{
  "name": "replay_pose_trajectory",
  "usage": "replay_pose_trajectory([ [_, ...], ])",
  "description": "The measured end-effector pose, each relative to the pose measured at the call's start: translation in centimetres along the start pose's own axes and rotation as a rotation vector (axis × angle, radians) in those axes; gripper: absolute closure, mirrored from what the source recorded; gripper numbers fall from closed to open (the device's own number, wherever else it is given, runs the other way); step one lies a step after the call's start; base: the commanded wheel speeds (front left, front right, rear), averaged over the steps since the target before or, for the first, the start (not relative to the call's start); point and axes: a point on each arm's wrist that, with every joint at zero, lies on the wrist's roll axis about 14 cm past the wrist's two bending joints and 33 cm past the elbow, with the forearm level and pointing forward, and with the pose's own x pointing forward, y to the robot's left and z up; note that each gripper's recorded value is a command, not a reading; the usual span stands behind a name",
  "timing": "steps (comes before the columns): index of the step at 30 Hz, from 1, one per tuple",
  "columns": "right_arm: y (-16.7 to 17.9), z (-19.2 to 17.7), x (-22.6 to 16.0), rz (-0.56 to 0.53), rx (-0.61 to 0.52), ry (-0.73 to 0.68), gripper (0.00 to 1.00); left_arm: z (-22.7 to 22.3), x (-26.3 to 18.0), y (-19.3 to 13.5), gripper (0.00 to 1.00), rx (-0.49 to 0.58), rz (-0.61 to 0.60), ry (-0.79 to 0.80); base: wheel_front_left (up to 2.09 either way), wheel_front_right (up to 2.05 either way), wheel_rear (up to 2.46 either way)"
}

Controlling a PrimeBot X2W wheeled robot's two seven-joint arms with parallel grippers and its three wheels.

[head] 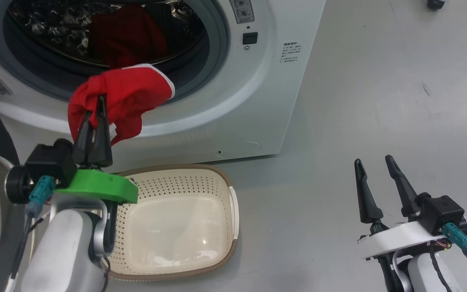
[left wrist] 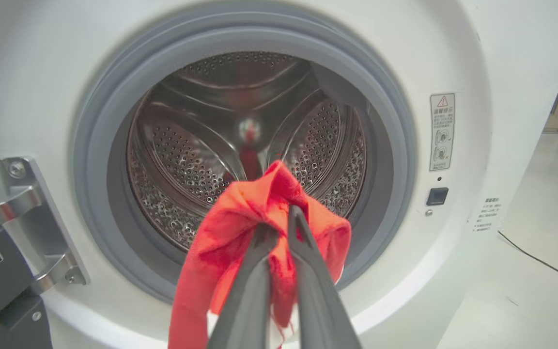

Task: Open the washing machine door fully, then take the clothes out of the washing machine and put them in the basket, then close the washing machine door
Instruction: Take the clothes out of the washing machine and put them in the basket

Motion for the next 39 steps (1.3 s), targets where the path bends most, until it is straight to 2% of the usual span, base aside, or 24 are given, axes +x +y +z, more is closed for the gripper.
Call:
replay_pose_trajectory([
  [16, 0.6, -0.3, 0.3, 0.021, -0.002, 0.006, 0.0, -9.5, -6.7, 0.6, 1.0, -0.122, 0.097, 0.322, 0.0, 0.0, 0.0],
  [25, 0.3, -1.0, 0.7, 0.014, 0.002, 0.023, 0.0, -11.8, -7.2, 1.1, 1.0, -0.123, 0.12, 0.359, 0.0, 0.0, 0.0],
  [31, -0.1, -1.4, 1.6, 0.012, 0.005, 0.029, 0.0, -14.9, -8.0, 1.8, 1.0, -0.122, 0.147, 0.44, 0.0, 0.0, 0.0],
  [39, -0.9, -2.6, 2.9, -0.003, 0.007, 0.051, 0.0, -18.6, -6.9, 2.7, 1.0, -0.126, 0.175, 0.52, 0.0, 0.0, 0.0],
])
